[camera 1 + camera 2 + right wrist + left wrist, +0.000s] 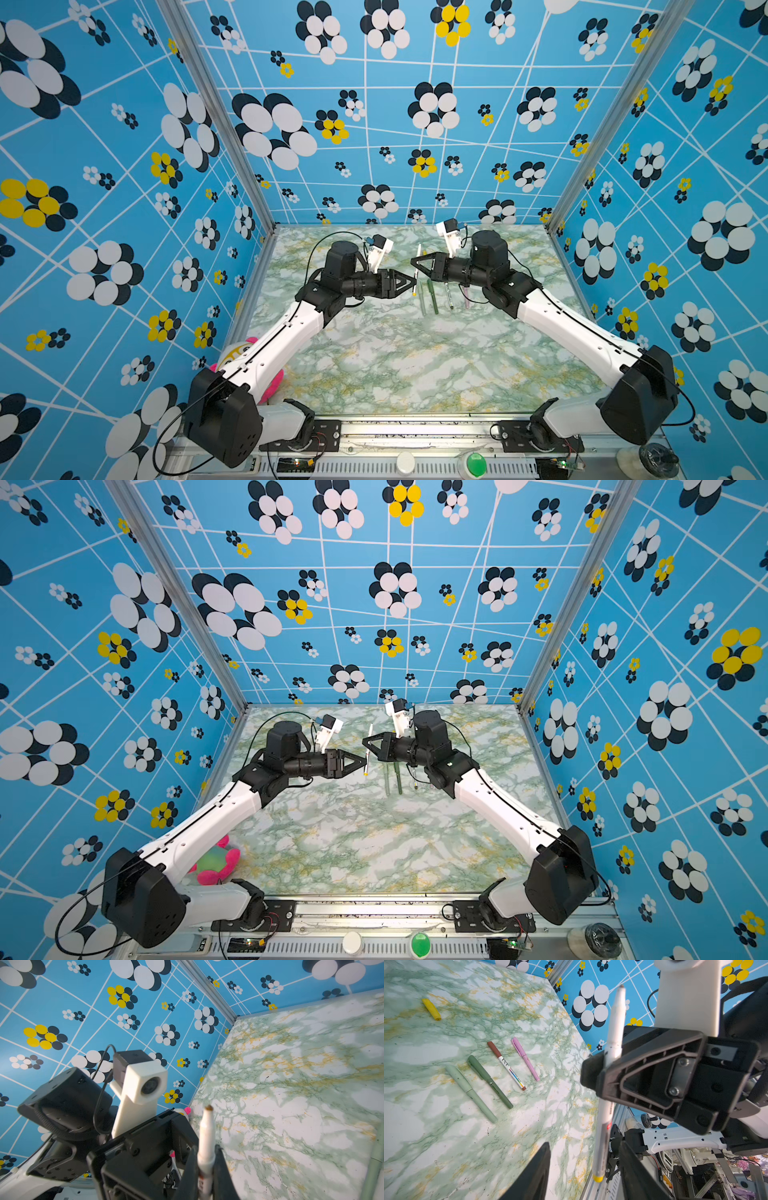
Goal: Insert the pens into the pen caps
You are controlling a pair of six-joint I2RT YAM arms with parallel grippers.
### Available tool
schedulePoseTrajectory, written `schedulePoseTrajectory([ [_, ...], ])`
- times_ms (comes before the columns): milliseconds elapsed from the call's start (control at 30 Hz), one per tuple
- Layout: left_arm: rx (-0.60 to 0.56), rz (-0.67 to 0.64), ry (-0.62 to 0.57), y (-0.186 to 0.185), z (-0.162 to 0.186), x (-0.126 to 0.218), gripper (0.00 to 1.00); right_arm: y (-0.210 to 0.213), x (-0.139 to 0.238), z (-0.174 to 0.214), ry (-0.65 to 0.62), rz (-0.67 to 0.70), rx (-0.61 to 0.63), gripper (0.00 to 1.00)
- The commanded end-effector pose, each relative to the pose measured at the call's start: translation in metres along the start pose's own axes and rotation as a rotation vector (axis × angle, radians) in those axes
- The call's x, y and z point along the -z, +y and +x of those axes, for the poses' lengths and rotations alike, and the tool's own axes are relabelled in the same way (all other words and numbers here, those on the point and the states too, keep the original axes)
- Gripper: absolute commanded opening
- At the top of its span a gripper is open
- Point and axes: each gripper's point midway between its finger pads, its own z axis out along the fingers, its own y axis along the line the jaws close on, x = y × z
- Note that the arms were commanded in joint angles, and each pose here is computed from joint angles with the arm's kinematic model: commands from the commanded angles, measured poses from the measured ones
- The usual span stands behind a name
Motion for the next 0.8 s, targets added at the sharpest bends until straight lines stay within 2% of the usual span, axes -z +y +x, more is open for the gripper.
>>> schedulePoseTrajectory([
  [0, 0.007, 0.052, -0.006, -0.010, -0.008, -0.002, 0.51, 0.014, 0.006, 0.000, -0.011, -0.061, 0.034, 0.00],
  [267, 0.048, 0.067, -0.008, -0.007, -0.007, -0.012, 0.44, 0.014, 0.002, 0.004, -0.011, -0.086, 0.017, 0.00],
  [300, 0.050, 0.070, -0.007, -0.006, -0.007, -0.013, 0.37, 0.015, 0.001, 0.004, -0.015, -0.088, 0.020, 0.00],
  [333, 0.053, 0.070, -0.005, -0.006, -0.007, -0.015, 0.35, 0.014, 0.001, 0.004, -0.019, -0.087, 0.020, 0.00],
  [567, 0.068, 0.078, 0.005, -0.004, -0.006, -0.019, 0.32, 0.015, -0.001, 0.003, -0.028, -0.094, 0.025, 0.00],
  [700, 0.068, 0.069, 0.005, -0.002, -0.005, -0.019, 0.19, 0.015, -0.001, 0.003, -0.030, -0.089, 0.030, 0.00],
  [767, 0.065, 0.061, 0.004, -0.001, -0.004, -0.019, 0.09, 0.014, 0.000, 0.002, -0.031, -0.082, 0.036, 0.00],
])
